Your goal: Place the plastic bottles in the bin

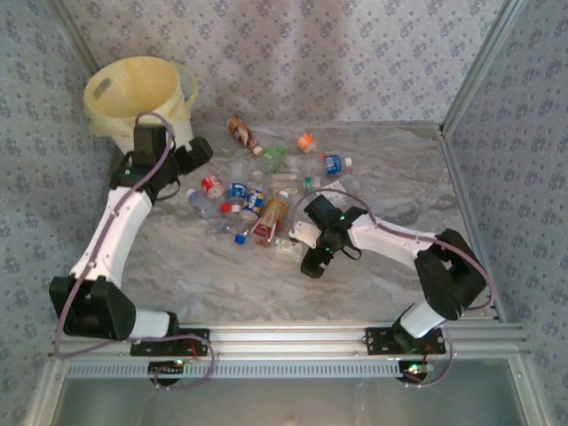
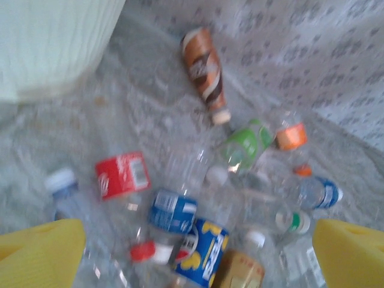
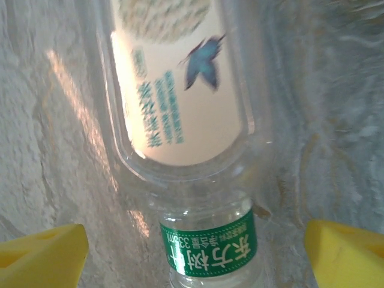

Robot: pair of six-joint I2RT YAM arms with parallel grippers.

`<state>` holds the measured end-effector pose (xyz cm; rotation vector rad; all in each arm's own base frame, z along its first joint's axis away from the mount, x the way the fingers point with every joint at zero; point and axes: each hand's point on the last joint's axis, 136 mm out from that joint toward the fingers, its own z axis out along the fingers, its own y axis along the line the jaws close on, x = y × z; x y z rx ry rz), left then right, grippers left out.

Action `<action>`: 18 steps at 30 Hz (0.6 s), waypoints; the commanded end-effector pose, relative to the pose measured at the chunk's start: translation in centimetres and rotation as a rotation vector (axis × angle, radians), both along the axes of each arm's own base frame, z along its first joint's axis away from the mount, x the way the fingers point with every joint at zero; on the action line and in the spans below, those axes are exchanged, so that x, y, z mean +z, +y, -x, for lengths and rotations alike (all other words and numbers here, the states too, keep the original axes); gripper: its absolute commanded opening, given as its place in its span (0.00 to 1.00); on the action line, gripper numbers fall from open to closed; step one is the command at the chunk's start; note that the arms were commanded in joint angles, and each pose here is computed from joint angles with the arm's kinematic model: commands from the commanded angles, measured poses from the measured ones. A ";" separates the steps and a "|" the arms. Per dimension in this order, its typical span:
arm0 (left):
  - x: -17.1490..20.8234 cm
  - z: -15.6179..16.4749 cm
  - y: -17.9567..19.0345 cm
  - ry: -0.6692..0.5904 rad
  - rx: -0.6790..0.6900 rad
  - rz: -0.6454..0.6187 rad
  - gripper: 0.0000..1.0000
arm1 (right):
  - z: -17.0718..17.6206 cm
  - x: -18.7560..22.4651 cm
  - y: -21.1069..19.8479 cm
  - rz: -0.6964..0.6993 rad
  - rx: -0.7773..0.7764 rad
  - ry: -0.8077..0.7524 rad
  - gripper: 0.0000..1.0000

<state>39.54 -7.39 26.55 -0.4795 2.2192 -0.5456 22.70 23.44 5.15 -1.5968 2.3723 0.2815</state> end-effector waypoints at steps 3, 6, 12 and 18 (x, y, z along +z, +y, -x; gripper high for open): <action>-0.3 2.4 -0.9 -0.017 -0.011 0.099 0.98 | 0.5 -1.0 -0.1 0.065 0.175 -0.018 0.91; -0.9 3.6 -0.5 0.007 -0.009 0.076 0.98 | 0.6 -2.1 -0.5 0.112 0.206 -0.016 0.87; -2.4 5.1 -1.0 0.042 -0.032 0.111 0.98 | -0.4 -2.5 -0.2 0.102 0.196 -0.090 0.69; -3.5 5.4 -3.0 0.061 -0.101 0.207 0.98 | -1.6 -1.8 0.1 0.086 0.177 -0.219 0.50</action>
